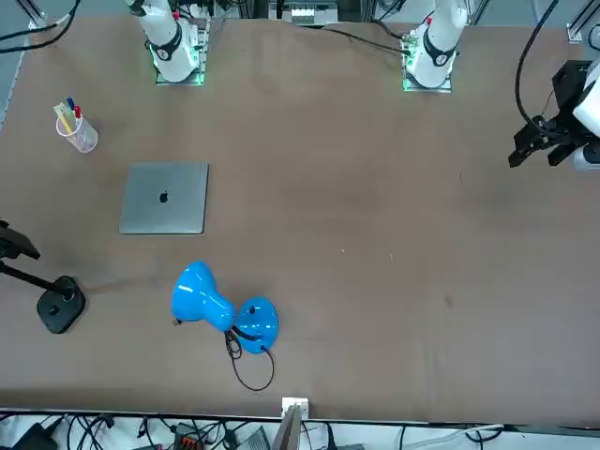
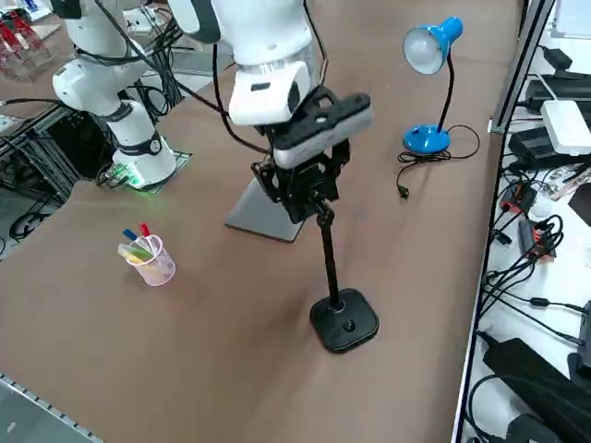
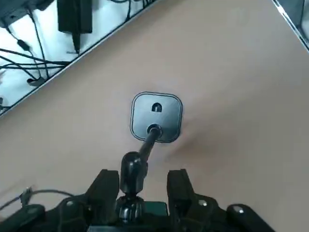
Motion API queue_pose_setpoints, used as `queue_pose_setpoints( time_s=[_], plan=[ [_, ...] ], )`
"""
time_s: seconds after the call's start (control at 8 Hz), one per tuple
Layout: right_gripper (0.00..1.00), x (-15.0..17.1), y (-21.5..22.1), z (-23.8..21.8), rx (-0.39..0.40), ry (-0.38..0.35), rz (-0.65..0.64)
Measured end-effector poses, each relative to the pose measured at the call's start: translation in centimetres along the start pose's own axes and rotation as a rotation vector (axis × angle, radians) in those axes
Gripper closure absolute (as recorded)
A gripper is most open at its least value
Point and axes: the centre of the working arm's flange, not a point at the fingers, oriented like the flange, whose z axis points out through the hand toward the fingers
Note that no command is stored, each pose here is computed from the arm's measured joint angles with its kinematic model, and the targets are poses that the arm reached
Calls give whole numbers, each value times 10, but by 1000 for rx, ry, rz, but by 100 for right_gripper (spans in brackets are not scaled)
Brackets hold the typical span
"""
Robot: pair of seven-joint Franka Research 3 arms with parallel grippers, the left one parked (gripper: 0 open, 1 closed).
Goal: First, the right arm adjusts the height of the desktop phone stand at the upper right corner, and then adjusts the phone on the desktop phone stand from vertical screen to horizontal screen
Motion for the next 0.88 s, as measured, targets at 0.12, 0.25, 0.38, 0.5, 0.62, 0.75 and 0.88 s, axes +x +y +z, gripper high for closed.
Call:
queue_pose_setpoints(
  time_s=[0.12,0.25,0.38,0.5,0.62,0.75,0.88],
  plan=[
    [37,0,-1,2,-1,-3,30],
    [41,-1,-3,2,-1,-4,53],
    [45,-1,-5,3,-1,-6,60],
    [47,-2,-6,3,-1,-8,61],
    [52,-3,-7,4,-2,-11,62],
    [53,-3,-8,6,-4,-16,64],
    [53,-3,-8,10,-6,-21,65]
  ],
)
